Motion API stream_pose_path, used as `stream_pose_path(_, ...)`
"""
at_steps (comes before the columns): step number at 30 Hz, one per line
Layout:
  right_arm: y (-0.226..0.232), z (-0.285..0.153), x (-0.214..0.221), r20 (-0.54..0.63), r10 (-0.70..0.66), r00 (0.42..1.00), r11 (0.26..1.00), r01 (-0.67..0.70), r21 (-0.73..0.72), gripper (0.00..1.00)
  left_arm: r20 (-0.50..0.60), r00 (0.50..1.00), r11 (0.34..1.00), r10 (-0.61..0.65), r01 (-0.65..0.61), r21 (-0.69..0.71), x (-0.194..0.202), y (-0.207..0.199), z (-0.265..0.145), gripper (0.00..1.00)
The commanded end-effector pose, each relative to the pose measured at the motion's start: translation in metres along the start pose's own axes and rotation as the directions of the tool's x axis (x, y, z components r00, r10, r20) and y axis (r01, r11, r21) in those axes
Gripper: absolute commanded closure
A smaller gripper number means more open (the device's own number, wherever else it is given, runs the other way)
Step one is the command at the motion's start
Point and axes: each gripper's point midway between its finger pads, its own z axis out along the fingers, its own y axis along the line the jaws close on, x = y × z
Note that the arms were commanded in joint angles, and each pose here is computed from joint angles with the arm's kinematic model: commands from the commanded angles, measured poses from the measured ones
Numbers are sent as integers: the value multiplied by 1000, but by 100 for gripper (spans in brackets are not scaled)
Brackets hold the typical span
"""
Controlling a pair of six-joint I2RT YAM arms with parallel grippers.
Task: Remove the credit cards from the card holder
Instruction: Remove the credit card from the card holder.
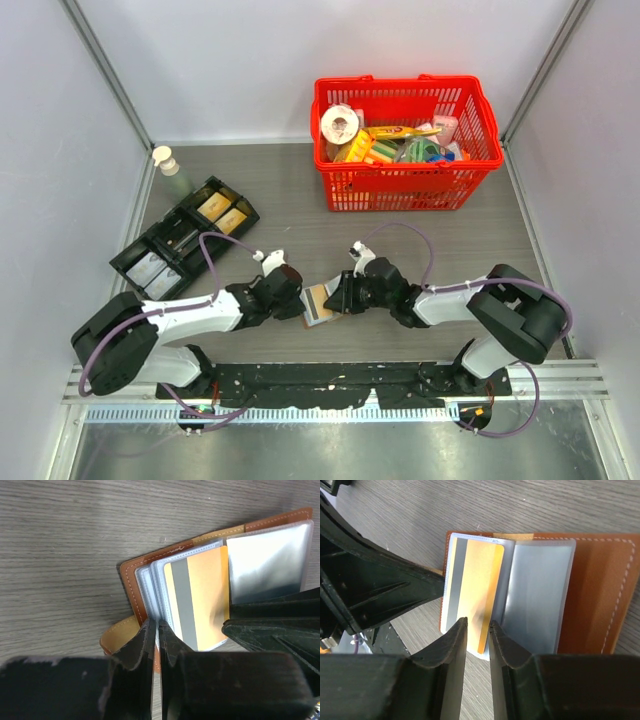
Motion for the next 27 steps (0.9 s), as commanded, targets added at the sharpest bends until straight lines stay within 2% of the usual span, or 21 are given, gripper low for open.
stream_pose_path(1,22,-1,-7,27,6,1000,992,-3,-124,72,-27,998,993,61,-63,-95,9,22,9,91)
stream_pose_path(5,26,-1,-7,25,11,1000,988,-7,-155,73,-38,996,989,81,-85,-122,11,27,12,95)
stream_pose_path(11,24,-1,-12,46,40,998,988,-32,-149,75,-48,995,987,89,-95,-133,11,28,10,95)
stream_pose_path(14,15,1,-11,45,40,998,994,-35,-105,76,-21,996,988,86,-88,-129,3,25,1,90)
stream_pose_path(19,3,0,-9,47,35,998,998,-32,-49,76,60,996,995,68,-64,-76,-20,9,-22,77)
stream_pose_path(27,3,0,-15,63,23,998,999,-21,-32,71,69,996,997,60,-64,50,-30,-28,-28,73)
